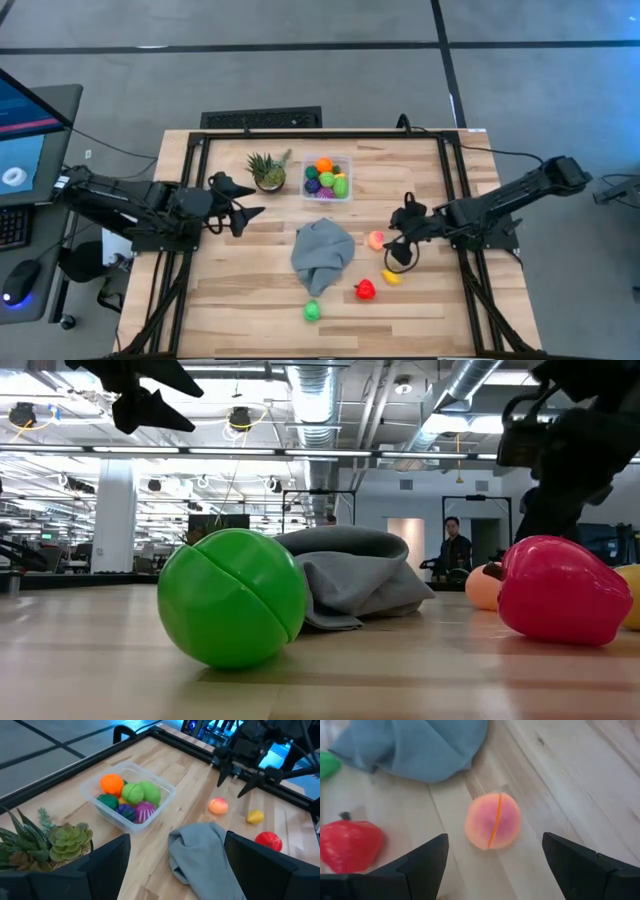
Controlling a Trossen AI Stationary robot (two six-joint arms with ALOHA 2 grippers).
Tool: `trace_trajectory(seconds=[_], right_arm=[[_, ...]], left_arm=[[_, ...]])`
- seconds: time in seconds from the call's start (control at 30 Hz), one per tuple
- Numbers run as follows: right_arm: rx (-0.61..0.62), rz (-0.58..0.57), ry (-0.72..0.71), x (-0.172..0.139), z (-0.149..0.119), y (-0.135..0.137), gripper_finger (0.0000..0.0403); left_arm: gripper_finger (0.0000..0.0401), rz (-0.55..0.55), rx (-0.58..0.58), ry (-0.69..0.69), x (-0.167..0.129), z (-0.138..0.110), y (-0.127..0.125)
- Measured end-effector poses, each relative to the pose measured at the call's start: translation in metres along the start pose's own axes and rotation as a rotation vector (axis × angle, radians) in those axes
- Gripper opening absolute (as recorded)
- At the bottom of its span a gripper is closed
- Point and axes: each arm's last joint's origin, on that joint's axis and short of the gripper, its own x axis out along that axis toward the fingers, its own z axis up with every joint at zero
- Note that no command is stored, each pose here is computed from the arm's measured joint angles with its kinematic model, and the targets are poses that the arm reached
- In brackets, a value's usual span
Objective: Pick and placing Produce into tupperware
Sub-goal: Put the pink peach into the transparent container
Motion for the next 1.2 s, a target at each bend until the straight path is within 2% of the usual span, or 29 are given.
trace_trajectory(seconds=[0.2, 0.57, 1.2], right_arm=[[0.005, -0.018, 0.019, 0.018, 0.000, 0.004, 0.0351], [0.062, -0.027, 0.027, 0.035, 0.004, 0.000, 0.0381], [0.026, -0.031, 0.027, 0.036, 0.007, -0.004, 0.0380]], left_arm=[[0.0311, -0.010, 0.000, 0.001, -0.001, -0.001, -0.002], [0.0311, -0.024, 0.006, 0.010, -0.003, -0.003, -0.004], [0.0311, -0.021, 0.009, 0.012, -0.003, -0.003, -0.004]])
